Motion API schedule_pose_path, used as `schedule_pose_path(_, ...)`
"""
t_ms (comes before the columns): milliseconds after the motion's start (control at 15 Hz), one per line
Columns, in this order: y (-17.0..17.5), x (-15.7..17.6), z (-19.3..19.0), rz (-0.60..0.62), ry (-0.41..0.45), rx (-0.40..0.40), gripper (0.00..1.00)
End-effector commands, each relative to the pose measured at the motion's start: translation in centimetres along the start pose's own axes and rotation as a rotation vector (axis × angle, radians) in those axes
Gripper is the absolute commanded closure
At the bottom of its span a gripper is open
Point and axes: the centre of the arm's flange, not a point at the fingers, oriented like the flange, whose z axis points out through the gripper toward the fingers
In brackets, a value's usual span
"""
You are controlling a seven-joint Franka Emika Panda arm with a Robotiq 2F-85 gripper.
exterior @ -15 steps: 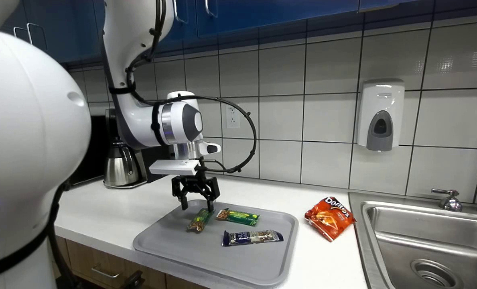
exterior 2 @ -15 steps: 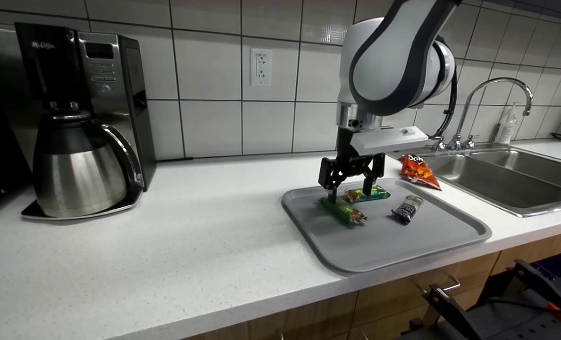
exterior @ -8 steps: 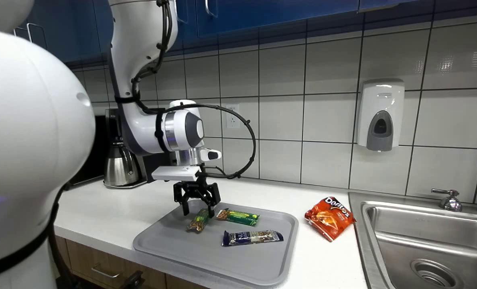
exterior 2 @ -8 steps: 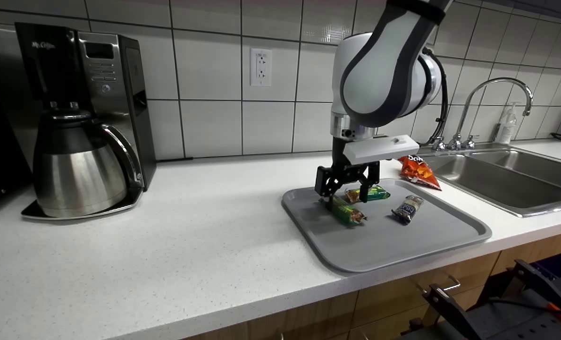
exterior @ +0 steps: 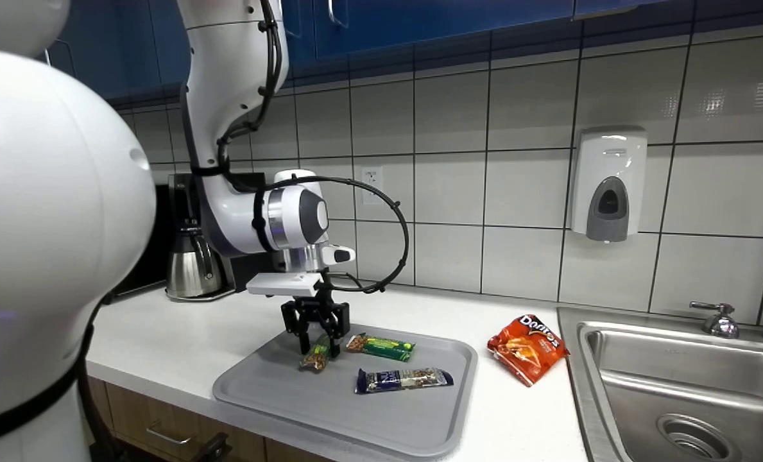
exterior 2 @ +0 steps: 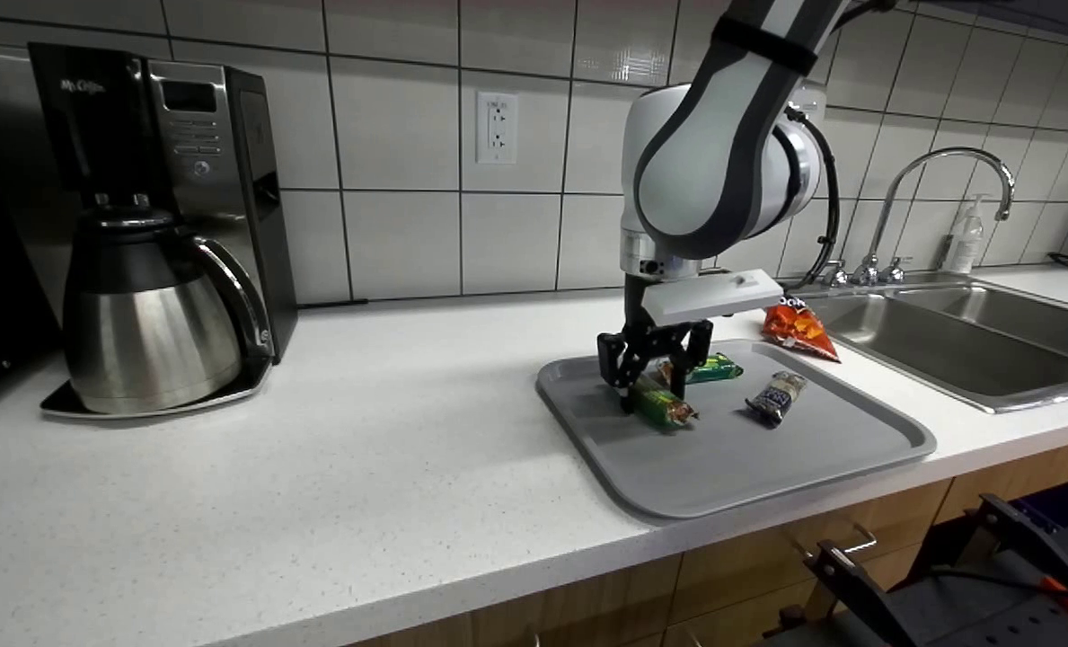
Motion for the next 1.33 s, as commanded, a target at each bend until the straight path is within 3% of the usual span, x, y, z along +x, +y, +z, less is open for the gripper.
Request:
schedule_pose_path(0, -0.4, 0.7, 0.3, 0.025, 0.016, -0.002, 0.58)
schedule_pose_path(267, -0.6, 0.7, -0.5, 0.020, 0.029, -0.004, 0.85)
schedule_pose_path(1267, 0.6, -0.9, -6.9, 0.007, 0.112, 0.019, 0.86)
